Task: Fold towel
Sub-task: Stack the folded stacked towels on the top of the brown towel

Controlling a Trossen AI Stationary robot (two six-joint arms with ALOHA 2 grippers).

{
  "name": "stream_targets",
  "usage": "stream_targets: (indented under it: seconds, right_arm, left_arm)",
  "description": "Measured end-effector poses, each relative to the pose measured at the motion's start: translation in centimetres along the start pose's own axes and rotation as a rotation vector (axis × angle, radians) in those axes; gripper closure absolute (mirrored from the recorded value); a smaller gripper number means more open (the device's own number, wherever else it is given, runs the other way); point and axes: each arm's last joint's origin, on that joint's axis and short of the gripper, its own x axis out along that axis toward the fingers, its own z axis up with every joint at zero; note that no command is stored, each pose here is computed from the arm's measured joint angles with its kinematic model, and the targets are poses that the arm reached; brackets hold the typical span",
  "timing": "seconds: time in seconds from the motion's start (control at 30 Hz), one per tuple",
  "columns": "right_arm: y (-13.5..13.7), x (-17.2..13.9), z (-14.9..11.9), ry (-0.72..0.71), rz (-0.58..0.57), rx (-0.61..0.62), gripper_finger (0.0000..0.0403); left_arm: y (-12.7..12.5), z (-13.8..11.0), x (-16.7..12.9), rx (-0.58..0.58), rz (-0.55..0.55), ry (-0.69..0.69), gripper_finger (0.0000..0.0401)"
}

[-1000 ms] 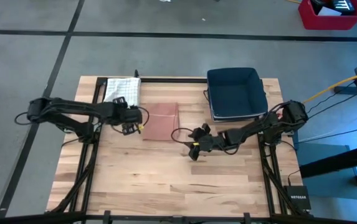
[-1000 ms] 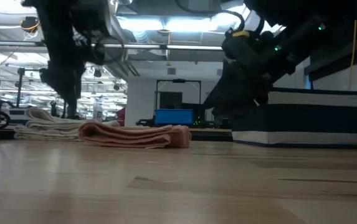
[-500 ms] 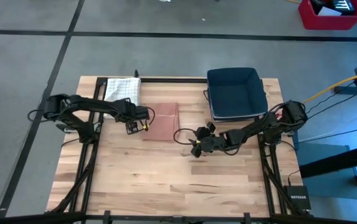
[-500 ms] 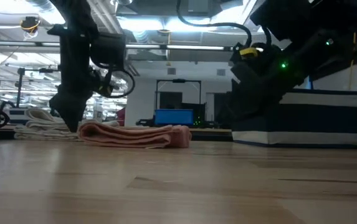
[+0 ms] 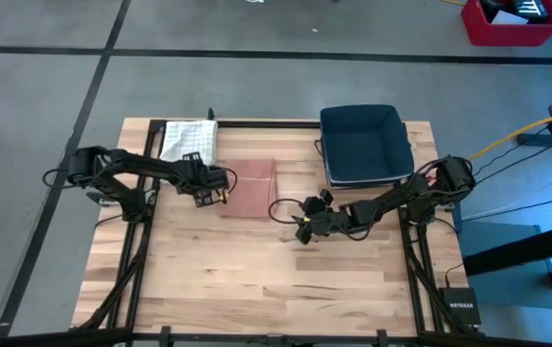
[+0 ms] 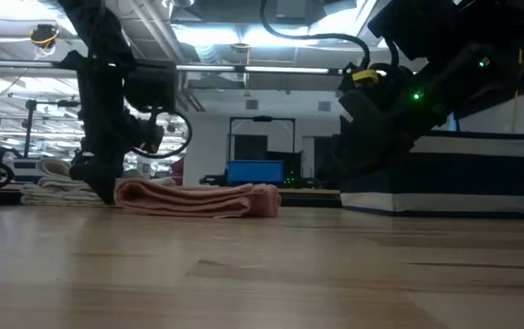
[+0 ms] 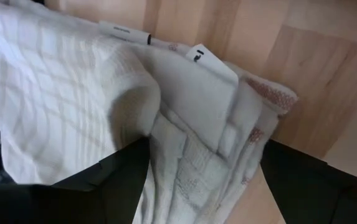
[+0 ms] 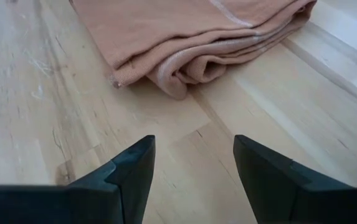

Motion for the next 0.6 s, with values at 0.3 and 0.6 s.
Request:
stream_targets:
  seconds: [0.3, 0.6]
  right_arm:
    - [0.0, 0.0, 0.0, -0.004, 0.001, 0.004, 0.0182]
    - [0.1, 0.0, 0.1, -0.012, 0.008, 0.011, 0.0182]
  left_arm:
    - [-0.2, 1.5, -3.6, -0.019, -0.067, -0.103, 0.0109]
    - [-0.2, 2.4, -5.2, -0.01, -0.072, -0.16, 0.0109]
